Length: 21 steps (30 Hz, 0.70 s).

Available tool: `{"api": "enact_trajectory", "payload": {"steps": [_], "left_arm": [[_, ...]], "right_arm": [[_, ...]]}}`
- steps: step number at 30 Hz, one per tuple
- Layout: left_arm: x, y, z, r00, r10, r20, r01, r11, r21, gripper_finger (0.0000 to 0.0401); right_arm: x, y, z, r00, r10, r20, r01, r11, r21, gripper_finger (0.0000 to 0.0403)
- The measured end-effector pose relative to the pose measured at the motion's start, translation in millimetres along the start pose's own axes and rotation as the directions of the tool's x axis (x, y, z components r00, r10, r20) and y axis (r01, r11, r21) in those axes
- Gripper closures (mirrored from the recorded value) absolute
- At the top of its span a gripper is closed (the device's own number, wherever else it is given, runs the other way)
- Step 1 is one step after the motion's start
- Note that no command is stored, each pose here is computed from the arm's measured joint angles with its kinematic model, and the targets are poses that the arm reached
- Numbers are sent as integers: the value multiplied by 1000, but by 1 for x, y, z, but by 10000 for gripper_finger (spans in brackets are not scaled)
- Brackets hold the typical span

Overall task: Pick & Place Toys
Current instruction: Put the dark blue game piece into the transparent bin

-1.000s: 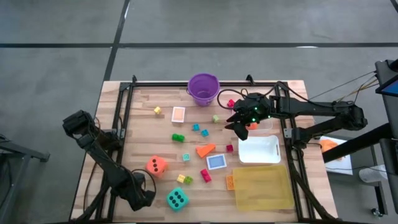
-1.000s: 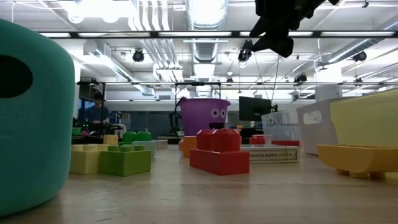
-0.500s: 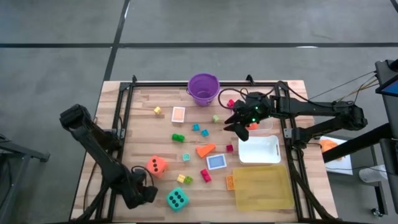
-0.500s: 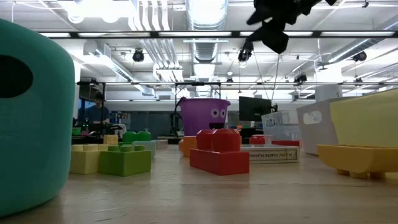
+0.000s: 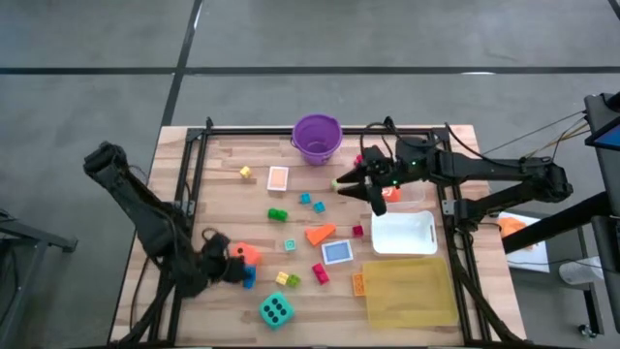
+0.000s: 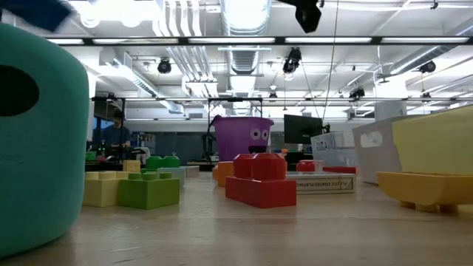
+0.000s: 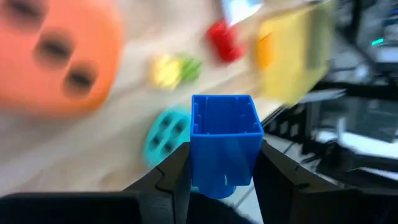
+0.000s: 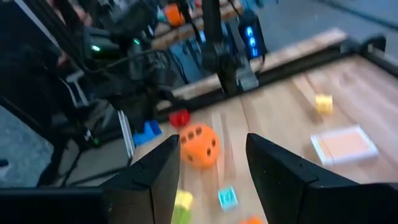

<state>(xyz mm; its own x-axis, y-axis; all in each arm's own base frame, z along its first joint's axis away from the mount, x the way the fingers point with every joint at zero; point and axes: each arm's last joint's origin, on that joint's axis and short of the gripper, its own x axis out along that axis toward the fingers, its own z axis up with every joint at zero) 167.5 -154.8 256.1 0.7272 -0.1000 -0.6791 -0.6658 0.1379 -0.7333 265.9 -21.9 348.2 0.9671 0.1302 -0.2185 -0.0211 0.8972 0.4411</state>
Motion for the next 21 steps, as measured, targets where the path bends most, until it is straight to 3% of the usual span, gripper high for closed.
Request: {"api": "enact_trajectory", "payload": {"steps": [6, 13, 21], "left_arm": [[-1, -28, 46, 984, -142, 104, 126, 981, 146, 272], [6, -46, 94, 966, -208, 150, 168, 955, 246, 272], [4, -63, 125, 918, -350, 187, 278, 903, 328, 272]], "right_arm": [[-4, 7, 15, 997, 19, 68, -17, 999, -33, 224], [-7, 12, 25, 995, 17, 100, -13, 999, -41, 217], [-6, 14, 31, 993, 18, 113, -11, 998, -67, 112]]}}
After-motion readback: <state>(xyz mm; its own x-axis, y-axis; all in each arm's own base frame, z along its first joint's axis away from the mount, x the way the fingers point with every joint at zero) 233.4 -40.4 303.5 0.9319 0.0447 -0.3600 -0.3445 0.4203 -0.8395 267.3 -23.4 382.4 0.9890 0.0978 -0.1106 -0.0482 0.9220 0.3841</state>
